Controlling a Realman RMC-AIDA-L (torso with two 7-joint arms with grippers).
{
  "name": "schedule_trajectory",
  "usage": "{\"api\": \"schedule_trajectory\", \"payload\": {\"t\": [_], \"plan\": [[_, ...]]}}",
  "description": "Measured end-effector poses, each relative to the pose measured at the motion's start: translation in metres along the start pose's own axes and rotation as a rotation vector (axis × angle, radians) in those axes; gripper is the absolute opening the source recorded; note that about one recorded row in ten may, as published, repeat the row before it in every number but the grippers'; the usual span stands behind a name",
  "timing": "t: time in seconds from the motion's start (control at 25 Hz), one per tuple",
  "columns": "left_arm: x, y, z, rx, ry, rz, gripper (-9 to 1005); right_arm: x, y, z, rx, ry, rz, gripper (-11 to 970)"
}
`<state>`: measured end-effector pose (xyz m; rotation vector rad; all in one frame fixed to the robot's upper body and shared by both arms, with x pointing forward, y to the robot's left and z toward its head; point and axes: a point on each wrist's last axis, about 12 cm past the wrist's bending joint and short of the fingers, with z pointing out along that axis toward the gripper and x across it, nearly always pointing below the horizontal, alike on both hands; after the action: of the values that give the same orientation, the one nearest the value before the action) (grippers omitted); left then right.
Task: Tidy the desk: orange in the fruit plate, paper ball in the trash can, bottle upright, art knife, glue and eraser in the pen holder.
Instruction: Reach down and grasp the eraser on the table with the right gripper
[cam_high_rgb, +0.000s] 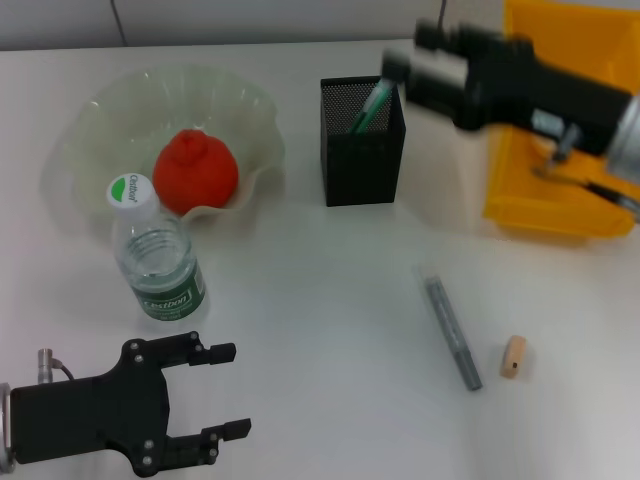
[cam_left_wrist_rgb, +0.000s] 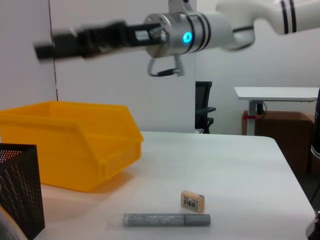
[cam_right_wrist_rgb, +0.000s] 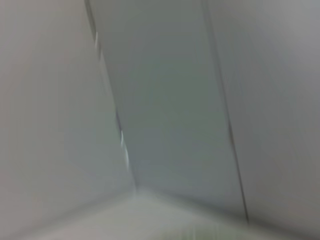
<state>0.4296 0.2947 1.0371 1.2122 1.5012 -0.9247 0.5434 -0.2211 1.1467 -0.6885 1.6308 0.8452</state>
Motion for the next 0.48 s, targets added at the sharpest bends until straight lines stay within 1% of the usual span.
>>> {"api": "schedule_trajectory", "payload": {"t": [0.04,0.08,0.12,0.2,0.24,0.28,0.32,0.48], "plan": [[0.0,0.0,0.0,0.0,0.0,0.0,699,-0.002,0.003,-0.003,0.0,0.078,0.011,465],[0.0,0.0,0.0,0.0,0.001,0.0,699,-0.005,0.008,-0.006,0.0,0.228,0.015,505],[0.0,0.0,0.0,0.0,0.001,0.0,699,-0.005,0.008,-0.006,0.0,0.228,0.015,545],[0.0,0.0,0.0,0.0,0.001,0.0,699,-0.006,0.013,-0.007,-0.004,0.376,0.035,624],[0.0,0.0,0.0,0.0,0.001,0.001,699,-0.007,0.016,-0.008,0.001,0.513,0.061,664],[0.0,0.0,0.0,0.001,0.001,0.001,699,-0.008,0.017,-0.008,0.01,0.582,0.067,691],[0.0,0.0,0.0,0.001,0.001,0.001,699,-0.008,0.017,-0.008,0.01,0.582,0.067,719],[-0.001,0.001,0.0,0.003,0.001,0.004,699,-0.015,0.02,-0.01,0.056,0.826,0.06,828]]}}
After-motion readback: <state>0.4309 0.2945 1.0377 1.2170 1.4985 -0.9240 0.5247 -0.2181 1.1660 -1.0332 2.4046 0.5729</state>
